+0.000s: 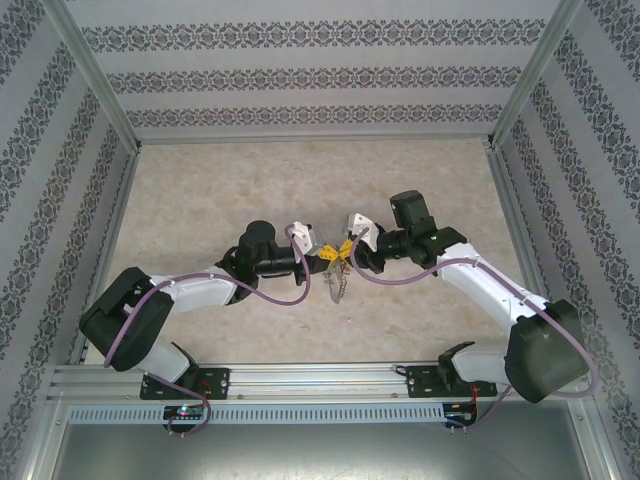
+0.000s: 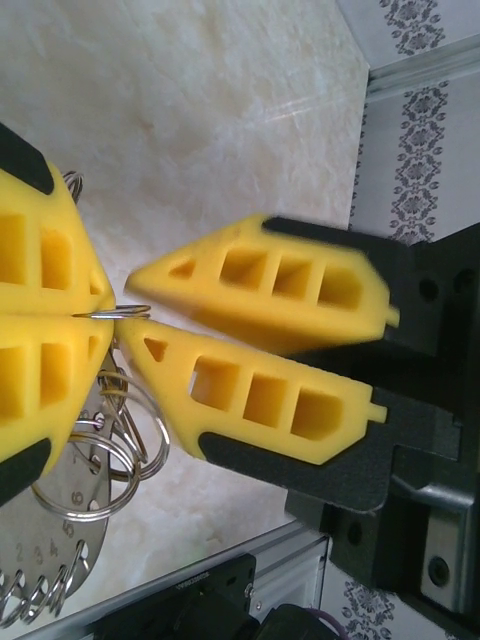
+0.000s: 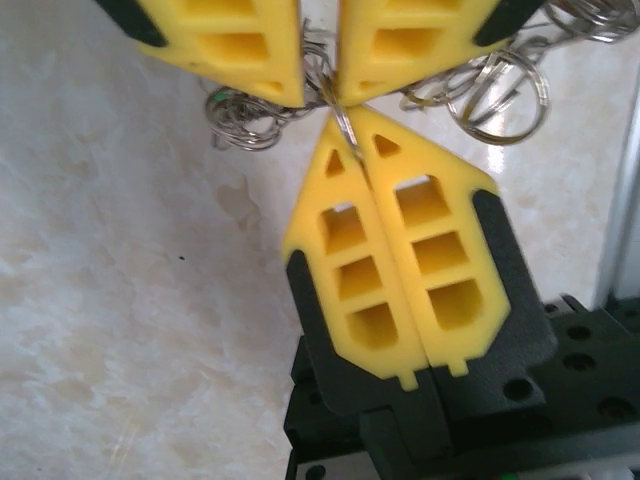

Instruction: Put the keys on the keyring

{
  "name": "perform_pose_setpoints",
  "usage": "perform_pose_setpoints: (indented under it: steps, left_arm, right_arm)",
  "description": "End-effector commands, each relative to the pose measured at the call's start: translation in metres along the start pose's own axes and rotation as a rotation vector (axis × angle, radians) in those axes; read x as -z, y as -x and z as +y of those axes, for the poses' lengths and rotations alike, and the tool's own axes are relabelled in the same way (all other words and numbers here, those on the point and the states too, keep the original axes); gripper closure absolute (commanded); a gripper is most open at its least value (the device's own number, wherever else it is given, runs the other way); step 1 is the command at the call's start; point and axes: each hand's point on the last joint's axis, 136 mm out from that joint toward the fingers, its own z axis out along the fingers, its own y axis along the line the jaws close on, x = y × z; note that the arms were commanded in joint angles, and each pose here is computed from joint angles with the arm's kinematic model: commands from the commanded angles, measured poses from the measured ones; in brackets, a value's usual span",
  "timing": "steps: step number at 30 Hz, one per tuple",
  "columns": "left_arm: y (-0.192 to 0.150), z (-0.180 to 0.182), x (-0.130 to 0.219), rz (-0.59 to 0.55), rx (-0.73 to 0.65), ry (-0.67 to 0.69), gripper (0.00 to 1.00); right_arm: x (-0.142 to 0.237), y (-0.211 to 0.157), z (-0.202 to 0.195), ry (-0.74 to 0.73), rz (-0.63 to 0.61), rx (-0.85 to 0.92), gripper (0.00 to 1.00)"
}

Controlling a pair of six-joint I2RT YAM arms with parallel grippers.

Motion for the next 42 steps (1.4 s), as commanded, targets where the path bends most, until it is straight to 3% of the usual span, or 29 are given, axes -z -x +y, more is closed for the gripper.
perform_pose_setpoints:
  steps: [1, 3, 5, 8, 11, 13, 18, 22, 25, 27, 35, 42]
  left_arm:
    - [0.038, -0.012, 0.0, -0.095, -0.085, -0.056, 1.0]
    - [0.039, -0.011, -0.001, -0.098, -0.084, -0.056, 1.0]
    - [0.038, -0.009, -0.001, -0.093, -0.08, -0.049, 1.0]
    - [0.033, -0.006, -0.001, -0.071, -0.073, -0.026, 0.92]
    - [0.022, -0.001, 0.001, -0.02, -0.061, 0.014, 0.66]
    - [0.014, 0.004, 0.006, 0.019, -0.059, 0.059, 0.59]
    - [-0.004, 0.018, 0.036, 0.106, -0.055, 0.206, 0.49]
    - [-0.014, 0.022, 0.06, 0.185, -0.079, 0.287, 0.47]
    - [-0.018, 0.028, 0.075, 0.207, -0.09, 0.355, 0.46]
    - [-0.02, 0.034, 0.081, 0.213, -0.086, 0.406, 0.47]
    - [-0.029, 0.068, 0.106, 0.232, -0.001, 0.644, 0.46]
    - [-0.033, 0.099, 0.14, 0.224, 0.122, 0.87, 0.42]
  right_arm:
    - [0.002, 0.016, 0.001, 0.036, -0.037, 0.033, 0.88]
    - [0.001, 0.016, 0.003, 0.048, -0.031, 0.025, 0.9]
    - [0.0, 0.016, 0.004, 0.05, -0.02, 0.026, 0.98]
    - [0.002, 0.014, 0.003, 0.035, 0.011, 0.014, 1.0]
    - [0.003, 0.012, -0.005, -0.027, 0.055, -0.032, 1.0]
    - [0.006, 0.009, -0.01, -0.063, 0.111, -0.065, 1.0]
    - [0.012, -0.014, -0.021, -0.181, 0.402, -0.123, 1.0]
    - [0.024, -0.043, -0.012, -0.162, 0.673, -0.202, 1.0]
    - [0.025, -0.054, 0.0, -0.115, 0.789, -0.238, 1.0]
    - [0.024, -0.05, -0.007, -0.167, 0.796, -0.251, 1.0]
    - [0.008, -0.019, -0.015, -0.149, 0.7, -0.383, 1.0]
    - [-0.032, 0.038, -0.06, -0.232, 0.516, -0.437, 1.0]
